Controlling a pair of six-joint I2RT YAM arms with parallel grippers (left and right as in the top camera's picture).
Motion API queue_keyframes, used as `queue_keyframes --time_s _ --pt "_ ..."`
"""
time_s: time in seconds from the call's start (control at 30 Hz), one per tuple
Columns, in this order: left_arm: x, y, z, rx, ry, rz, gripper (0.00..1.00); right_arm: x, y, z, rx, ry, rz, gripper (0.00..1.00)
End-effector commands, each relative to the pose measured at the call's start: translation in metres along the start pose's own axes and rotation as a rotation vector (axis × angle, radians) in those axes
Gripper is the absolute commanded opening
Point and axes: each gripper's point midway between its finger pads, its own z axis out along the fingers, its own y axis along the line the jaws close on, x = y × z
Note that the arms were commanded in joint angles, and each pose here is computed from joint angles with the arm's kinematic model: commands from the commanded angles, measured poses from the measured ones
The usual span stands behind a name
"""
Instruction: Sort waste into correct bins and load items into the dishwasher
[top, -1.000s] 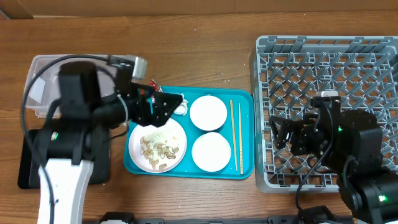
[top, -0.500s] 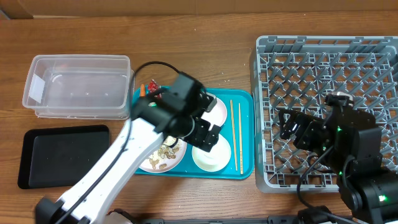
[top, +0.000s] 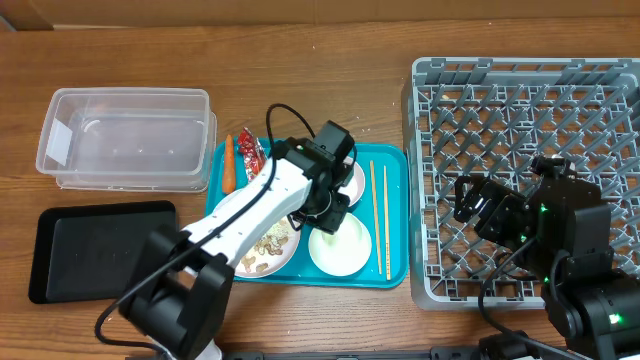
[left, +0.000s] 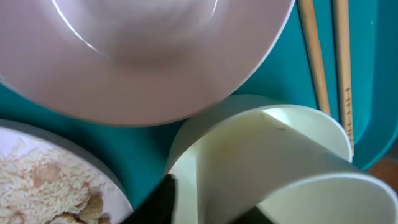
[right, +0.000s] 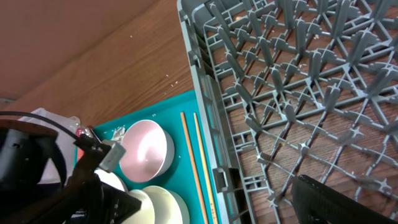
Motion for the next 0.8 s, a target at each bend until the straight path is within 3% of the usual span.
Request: queue_keyframes --time_s 0.0,0.33,0.37,0.47,0.57,0.77 --pt "-0.004 -0.003 -0.002 0.000 -0.007 0.008 0.04 -0.010 0.004 -0.008 -0.010 -0.041 0.011 1.00" --pt "-0.021 -0.026 -0.098 0.081 -0.136 0.035 0.04 -0.011 0.004 -0.008 -0.011 -0.042 0.011 1.00" --pt "-0.024 -0.033 -0.108 0.135 -0.155 0.052 0.04 -0.011 0.004 -0.008 -0.012 -0.042 0.011 1.00" --pt "-0.037 -0.069 -0.157 0.487 -0.256 0.181 0.04 -0.008 0.013 -0.009 -0.056 -0.025 -0.006 1.00" --pt "-0.048 -0.072 -0.198 0.763 -0.343 0.197 0.04 -0.005 0.034 -0.011 -0.170 0.003 -0.088 1.00" --pt "-0.045 -0.072 -0.247 1.090 -0.424 0.261 0.04 0.009 0.110 -0.043 -0.632 0.044 -0.361 1.00"
